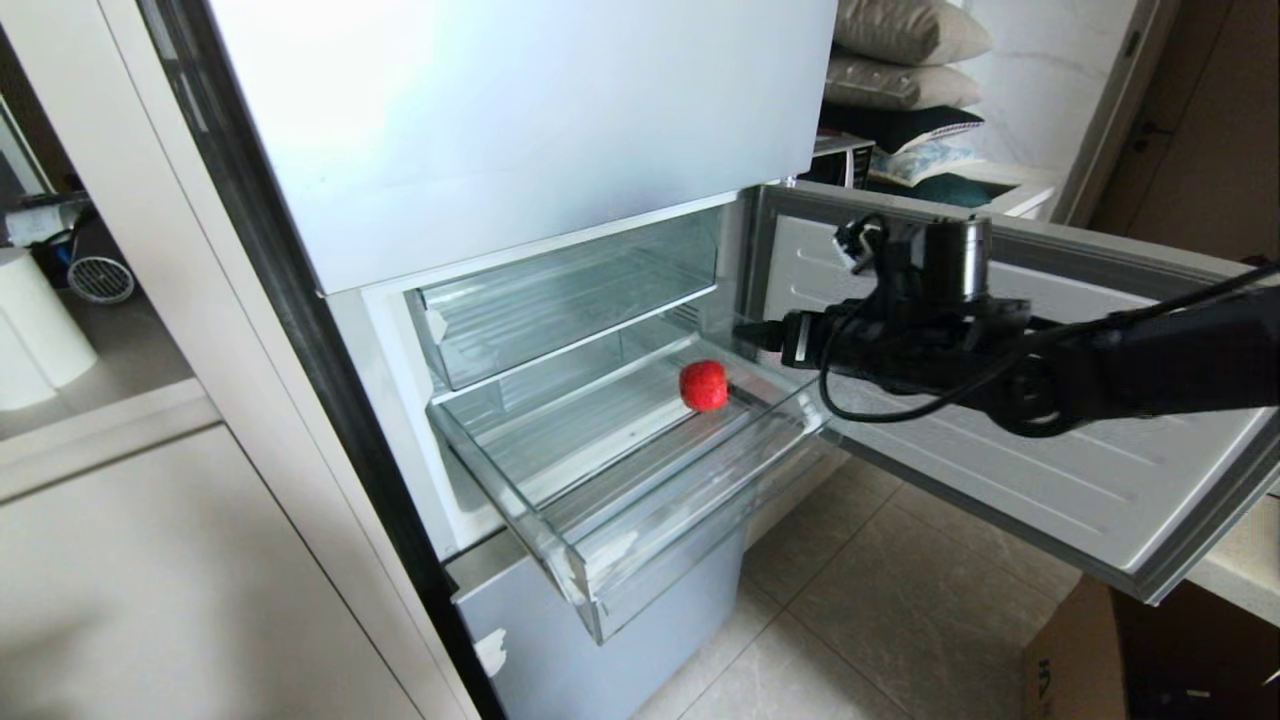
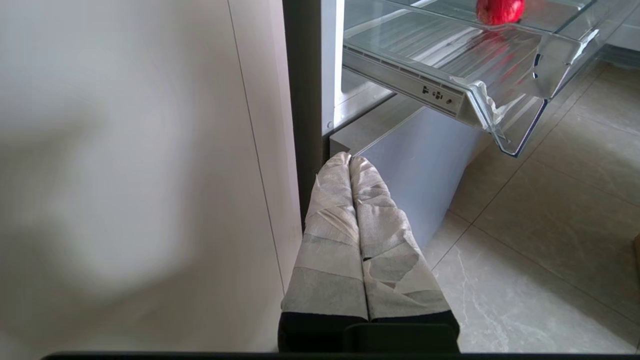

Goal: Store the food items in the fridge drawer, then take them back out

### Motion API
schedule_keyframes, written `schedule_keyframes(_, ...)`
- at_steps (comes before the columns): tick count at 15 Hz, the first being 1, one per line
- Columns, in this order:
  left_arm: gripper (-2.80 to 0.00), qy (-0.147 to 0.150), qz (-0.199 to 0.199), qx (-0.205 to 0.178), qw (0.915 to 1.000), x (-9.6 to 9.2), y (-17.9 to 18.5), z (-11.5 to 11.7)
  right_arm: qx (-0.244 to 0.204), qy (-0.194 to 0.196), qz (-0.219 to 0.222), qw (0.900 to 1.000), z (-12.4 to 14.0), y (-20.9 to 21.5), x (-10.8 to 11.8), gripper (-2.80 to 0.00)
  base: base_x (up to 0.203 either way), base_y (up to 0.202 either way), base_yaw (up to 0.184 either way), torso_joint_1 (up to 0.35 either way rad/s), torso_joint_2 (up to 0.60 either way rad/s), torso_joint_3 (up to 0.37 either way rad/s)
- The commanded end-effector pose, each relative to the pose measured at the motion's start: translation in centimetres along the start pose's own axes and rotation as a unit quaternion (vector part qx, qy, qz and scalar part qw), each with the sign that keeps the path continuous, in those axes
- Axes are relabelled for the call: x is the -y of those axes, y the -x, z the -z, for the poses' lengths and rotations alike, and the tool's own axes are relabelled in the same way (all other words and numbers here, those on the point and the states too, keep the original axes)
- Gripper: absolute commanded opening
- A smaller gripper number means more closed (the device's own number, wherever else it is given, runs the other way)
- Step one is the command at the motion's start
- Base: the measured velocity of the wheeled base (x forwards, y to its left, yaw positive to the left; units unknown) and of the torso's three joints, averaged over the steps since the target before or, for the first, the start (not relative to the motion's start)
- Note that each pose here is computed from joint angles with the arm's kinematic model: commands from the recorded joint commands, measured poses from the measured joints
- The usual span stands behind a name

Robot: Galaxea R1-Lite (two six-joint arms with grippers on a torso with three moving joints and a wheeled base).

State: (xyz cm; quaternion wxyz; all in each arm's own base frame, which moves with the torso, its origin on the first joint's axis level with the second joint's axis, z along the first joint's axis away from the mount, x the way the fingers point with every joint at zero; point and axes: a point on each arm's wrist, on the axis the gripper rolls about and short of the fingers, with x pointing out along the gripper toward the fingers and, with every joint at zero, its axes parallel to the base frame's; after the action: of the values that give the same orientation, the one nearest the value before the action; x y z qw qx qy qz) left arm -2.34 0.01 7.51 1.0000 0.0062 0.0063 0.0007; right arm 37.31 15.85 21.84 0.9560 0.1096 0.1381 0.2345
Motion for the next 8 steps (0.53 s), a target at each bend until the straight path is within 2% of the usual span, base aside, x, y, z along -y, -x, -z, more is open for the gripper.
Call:
schedule_keyframes(1,-2.80,0.000,0.000,0.000,1.0000,0.0,0.0,0.0,0.066,0.014,-0.035,0.997,-3.8,12.1,-3.7,0.00,0.000,0.000,0.000,0.000,0.00,0.000)
schedule_keyframes(2,-2.80,0.000,0.000,-0.001,1.0000,0.0,0.0,0.0,0.071,0.017,-0.041,0.996,-3.2,16.1,-4.3,0.00,0.000,0.000,0.000,0.000,0.00,0.000)
schedule_keyframes(3,-2.80,0.000,0.000,-0.001,1.0000,0.0,0.0,0.0,0.073,0.019,-0.046,0.996,-1.9,20.1,-4.5,-2.80,0.000,0.000,0.000,0.000,0.00,0.000)
schedule_keyframes(5,-2.80,0.000,0.000,-0.001,1.0000,0.0,0.0,0.0,0.084,0.021,-0.047,0.995,1.6,26.9,-4.0,-2.80,0.000,0.000,0.000,0.000,0.00,0.000)
schedule_keyframes(6,-2.80,0.000,0.000,-0.001,1.0000,0.0,0.0,0.0,0.096,0.020,-0.033,0.995,3.3,29.8,-3.4,-2.80,0.000,0.000,0.000,0.000,0.00,0.000)
schedule_keyframes(8,-2.80,0.000,0.000,0.000,1.0000,0.0,0.0,0.0,0.141,0.012,0.041,0.989,5.7,33.8,-1.9,-2.80,0.000,0.000,0.000,0.000,0.00,0.000)
